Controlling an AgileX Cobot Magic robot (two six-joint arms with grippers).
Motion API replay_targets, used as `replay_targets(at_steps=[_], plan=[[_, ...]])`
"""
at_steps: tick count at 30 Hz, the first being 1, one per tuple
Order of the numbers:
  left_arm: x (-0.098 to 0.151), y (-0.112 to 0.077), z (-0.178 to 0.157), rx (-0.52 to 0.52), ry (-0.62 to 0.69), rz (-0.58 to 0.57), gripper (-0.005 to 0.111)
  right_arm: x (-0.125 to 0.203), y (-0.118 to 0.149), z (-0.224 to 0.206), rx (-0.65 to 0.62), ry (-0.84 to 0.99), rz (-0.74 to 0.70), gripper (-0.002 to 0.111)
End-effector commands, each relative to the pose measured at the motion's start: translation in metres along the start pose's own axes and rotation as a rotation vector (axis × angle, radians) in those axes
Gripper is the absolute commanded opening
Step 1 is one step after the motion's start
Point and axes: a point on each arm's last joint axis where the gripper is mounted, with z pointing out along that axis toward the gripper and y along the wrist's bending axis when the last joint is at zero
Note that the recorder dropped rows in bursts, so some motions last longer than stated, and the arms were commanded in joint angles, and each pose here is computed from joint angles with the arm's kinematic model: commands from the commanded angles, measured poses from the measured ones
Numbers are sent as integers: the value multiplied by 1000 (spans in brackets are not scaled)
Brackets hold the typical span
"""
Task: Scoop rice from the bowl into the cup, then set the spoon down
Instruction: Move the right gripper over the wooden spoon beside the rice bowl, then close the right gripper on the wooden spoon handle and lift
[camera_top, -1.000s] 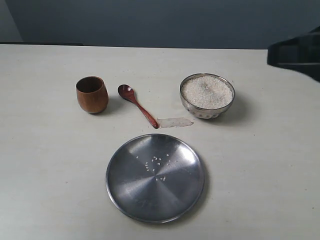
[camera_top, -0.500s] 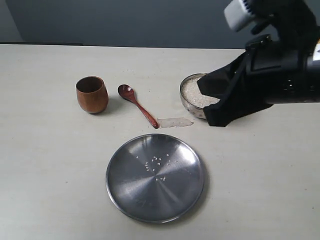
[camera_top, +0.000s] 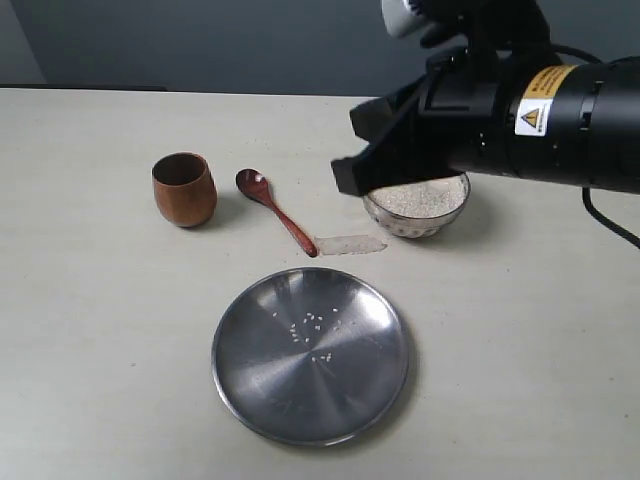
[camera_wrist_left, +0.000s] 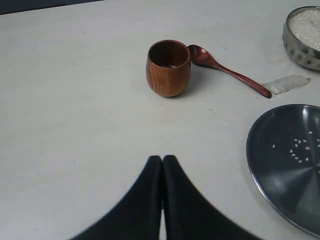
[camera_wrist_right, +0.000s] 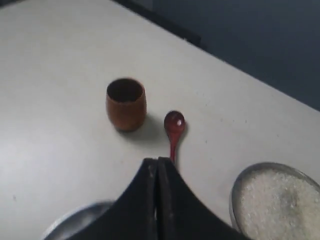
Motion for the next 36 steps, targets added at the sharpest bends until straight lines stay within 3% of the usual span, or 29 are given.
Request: replay_targets(at_steps=[1,14,27,36], plan=[[-2,-1,-1,5,-4,3,0,-5,1,11,-6,-99,33,-1],[-2,-1,-1,3,-4,6,0,43,-2,90,-10,98,-113,-1],[-2,-1,-1,3,-4,6,0,67,-4,179,-1,325,-96,-1],[-2,-1,-1,3,-4,6,0,83,-25,197,42,370,-42,0]])
